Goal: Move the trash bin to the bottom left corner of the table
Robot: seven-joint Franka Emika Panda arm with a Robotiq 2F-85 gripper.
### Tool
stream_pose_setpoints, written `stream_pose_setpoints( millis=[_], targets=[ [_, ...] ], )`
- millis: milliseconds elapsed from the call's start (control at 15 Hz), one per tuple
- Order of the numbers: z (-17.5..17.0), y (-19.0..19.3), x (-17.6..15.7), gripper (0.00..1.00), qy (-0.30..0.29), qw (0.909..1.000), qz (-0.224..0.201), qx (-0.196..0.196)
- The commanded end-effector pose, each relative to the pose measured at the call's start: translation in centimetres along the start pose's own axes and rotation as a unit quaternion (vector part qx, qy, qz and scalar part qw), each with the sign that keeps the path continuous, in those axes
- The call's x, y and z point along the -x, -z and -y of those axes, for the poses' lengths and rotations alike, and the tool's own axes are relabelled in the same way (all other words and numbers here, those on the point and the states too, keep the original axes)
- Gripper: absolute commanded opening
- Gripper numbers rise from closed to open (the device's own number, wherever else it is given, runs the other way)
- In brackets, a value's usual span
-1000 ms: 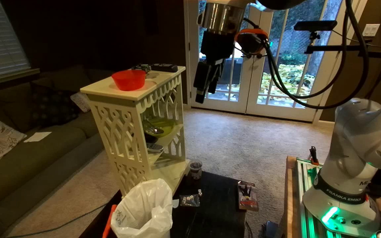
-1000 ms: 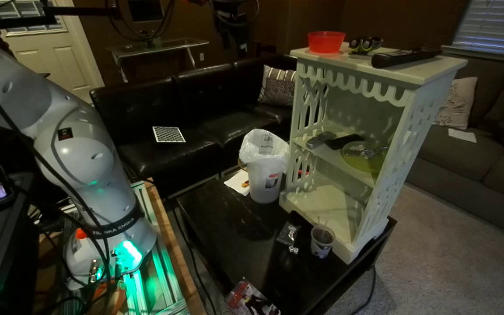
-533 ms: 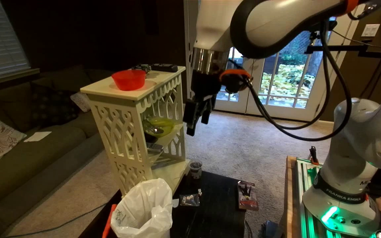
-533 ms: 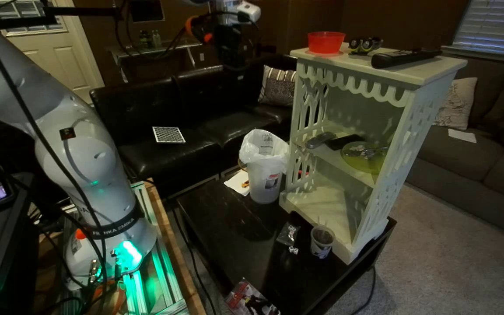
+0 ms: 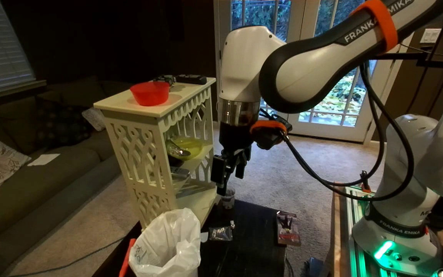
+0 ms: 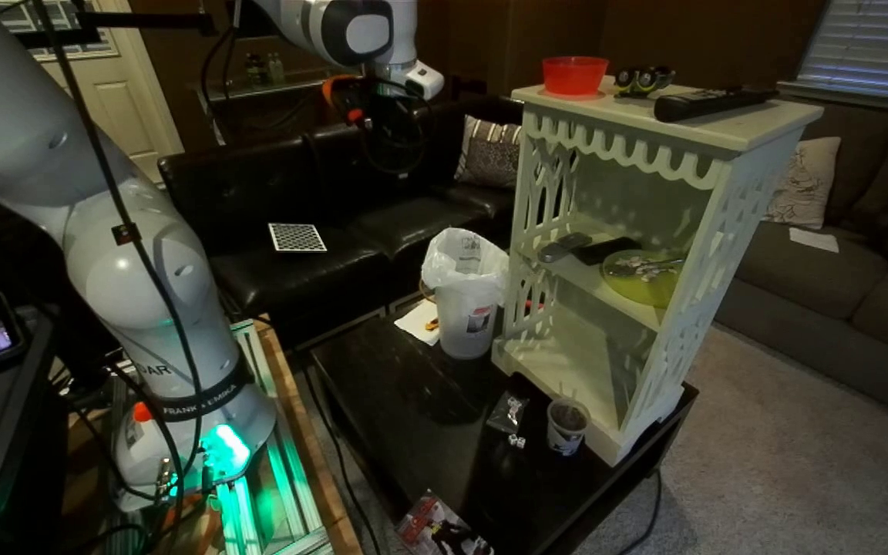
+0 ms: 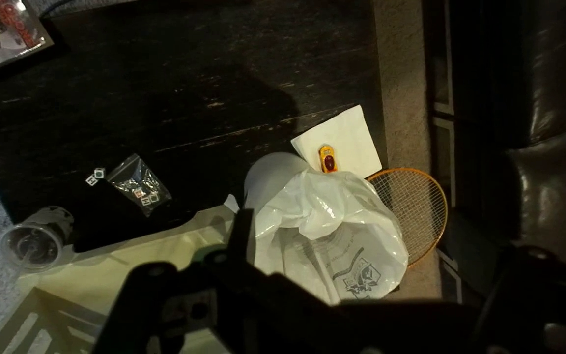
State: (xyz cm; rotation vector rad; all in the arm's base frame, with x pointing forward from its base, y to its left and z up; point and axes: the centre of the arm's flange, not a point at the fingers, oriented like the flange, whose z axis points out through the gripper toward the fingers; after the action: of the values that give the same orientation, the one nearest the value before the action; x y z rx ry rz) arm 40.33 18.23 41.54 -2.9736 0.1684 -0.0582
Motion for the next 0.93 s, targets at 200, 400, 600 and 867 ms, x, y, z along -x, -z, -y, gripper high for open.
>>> stream_pose_setpoints(
  millis=[200,400,600,867],
  targets=[
    [1.7,-6.9,-3.4,1.00,-0.172,0.9842,-0.035,0.022],
    [3.1,-12.8,-5.5,1.00,-0.247,0.9675,-0.044,0.034],
    [1.5,-18.5,-8.0,1.00,-0.316,0.9466,-0.033,0.055],
    [-2.4,-17.8,-6.2,1.00,-0.305,0.9501,-0.020,0.063]
  ],
)
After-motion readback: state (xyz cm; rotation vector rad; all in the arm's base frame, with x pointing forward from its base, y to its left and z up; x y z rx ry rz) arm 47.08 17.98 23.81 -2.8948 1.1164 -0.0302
